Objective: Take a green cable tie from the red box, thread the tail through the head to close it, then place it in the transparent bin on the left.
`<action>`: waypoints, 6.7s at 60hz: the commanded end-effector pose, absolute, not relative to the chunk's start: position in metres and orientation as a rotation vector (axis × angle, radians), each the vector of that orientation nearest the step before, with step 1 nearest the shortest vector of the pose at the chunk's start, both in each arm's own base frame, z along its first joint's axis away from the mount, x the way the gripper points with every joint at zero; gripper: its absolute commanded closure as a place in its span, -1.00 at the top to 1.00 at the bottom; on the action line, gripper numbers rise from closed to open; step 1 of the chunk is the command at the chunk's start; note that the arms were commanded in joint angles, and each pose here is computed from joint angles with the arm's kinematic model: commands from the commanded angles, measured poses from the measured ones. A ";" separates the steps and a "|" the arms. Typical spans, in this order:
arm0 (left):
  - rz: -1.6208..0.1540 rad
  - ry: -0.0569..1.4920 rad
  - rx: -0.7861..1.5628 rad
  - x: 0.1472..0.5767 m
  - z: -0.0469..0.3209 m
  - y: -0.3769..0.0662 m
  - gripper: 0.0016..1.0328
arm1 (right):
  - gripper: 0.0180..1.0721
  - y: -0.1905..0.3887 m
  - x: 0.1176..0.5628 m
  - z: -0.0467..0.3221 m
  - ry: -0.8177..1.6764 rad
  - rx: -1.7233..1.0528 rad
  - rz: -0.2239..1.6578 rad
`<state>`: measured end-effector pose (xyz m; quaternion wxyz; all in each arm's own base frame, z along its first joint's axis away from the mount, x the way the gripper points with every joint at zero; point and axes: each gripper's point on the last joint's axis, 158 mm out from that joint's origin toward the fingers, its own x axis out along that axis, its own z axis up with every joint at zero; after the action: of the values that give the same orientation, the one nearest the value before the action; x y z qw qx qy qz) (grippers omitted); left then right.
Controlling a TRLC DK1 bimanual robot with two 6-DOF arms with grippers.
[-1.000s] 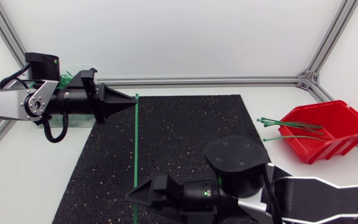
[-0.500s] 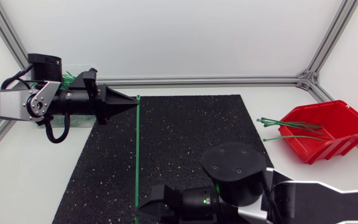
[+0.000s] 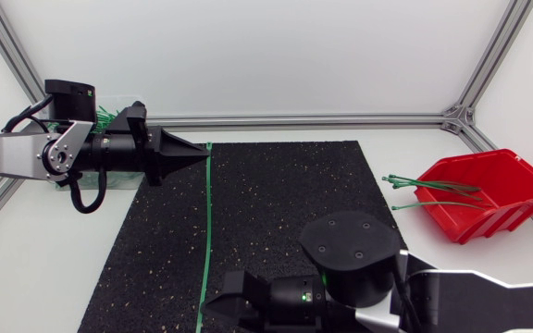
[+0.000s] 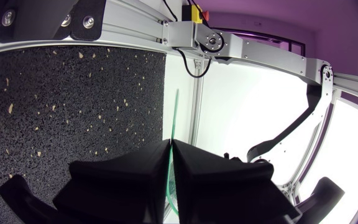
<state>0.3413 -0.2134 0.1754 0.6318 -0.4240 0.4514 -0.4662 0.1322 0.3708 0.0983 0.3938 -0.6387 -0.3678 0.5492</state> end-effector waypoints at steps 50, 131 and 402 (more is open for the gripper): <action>-1.121 0.939 -0.900 0.328 0.181 -0.208 -0.92 | -0.89 0.378 0.134 0.121 -0.644 -1.329 1.417; -1.300 0.558 -0.598 0.236 0.202 -0.258 -0.92 | -0.89 0.332 0.115 0.238 0.913 0.346 1.503; -1.098 -0.039 0.095 0.191 0.267 -0.292 -0.92 | -0.22 0.288 0.184 0.254 1.221 0.654 1.374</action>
<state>0.1840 -0.2899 0.2519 0.8476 0.0455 -0.0035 -0.5287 0.1816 0.2911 0.2496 0.5524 0.2851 0.5344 0.5727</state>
